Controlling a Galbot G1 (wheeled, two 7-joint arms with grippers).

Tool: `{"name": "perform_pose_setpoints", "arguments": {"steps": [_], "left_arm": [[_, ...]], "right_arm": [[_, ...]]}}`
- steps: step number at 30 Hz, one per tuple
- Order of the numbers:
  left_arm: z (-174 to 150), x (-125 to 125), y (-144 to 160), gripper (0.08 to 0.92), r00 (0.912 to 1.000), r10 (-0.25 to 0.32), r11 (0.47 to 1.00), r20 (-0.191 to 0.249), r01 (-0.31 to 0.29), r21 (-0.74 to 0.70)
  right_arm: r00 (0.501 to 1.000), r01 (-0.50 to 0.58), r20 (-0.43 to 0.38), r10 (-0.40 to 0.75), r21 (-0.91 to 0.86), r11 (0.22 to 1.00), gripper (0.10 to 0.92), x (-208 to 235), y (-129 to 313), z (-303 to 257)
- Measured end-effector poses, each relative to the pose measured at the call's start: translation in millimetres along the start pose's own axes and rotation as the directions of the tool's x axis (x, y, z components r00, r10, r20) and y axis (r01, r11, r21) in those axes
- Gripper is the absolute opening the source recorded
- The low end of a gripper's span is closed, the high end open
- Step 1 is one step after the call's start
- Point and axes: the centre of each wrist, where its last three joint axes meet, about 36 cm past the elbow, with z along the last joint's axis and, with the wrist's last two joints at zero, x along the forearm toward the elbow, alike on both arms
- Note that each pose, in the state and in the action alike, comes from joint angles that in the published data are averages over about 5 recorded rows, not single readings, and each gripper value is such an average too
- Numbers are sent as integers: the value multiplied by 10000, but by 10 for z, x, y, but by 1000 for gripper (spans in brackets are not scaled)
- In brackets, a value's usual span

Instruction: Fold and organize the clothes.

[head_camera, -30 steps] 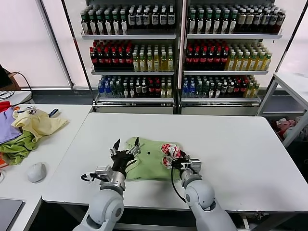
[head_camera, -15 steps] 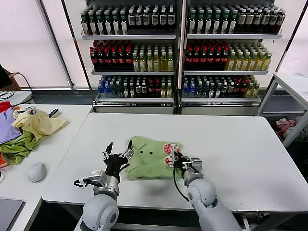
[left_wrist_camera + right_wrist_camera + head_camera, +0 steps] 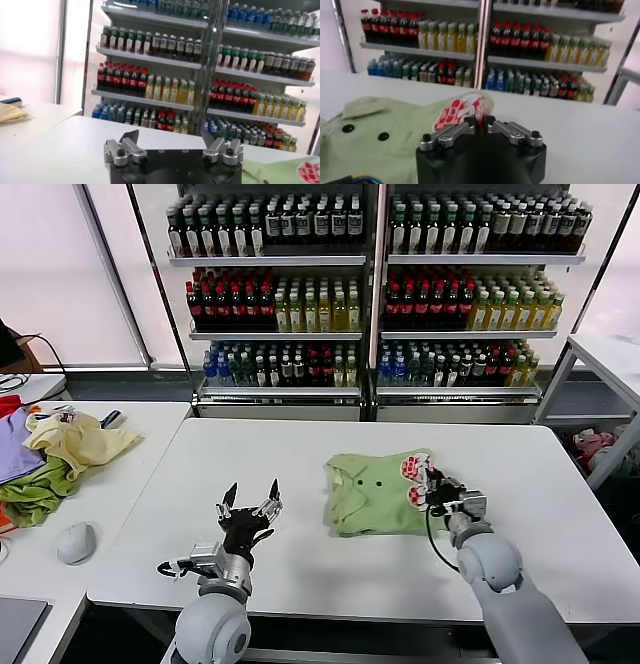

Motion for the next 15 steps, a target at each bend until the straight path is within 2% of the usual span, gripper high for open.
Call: {"name": "perform_pose_setpoints", "arguments": {"steps": [6, 15], "left_arm": [[-6, 44, -23, 823, 9999, 64, 9999, 94, -63, -101], [-24, 157, -8, 823, 9987, 244, 9988, 438, -225, -434]], "right_arm": [[9954, -379, 894, 351, 303, 9988, 433, 211, -169, 0], [9724, -823, 2210, 753, 225, 9964, 692, 755, -199, 21]]}}
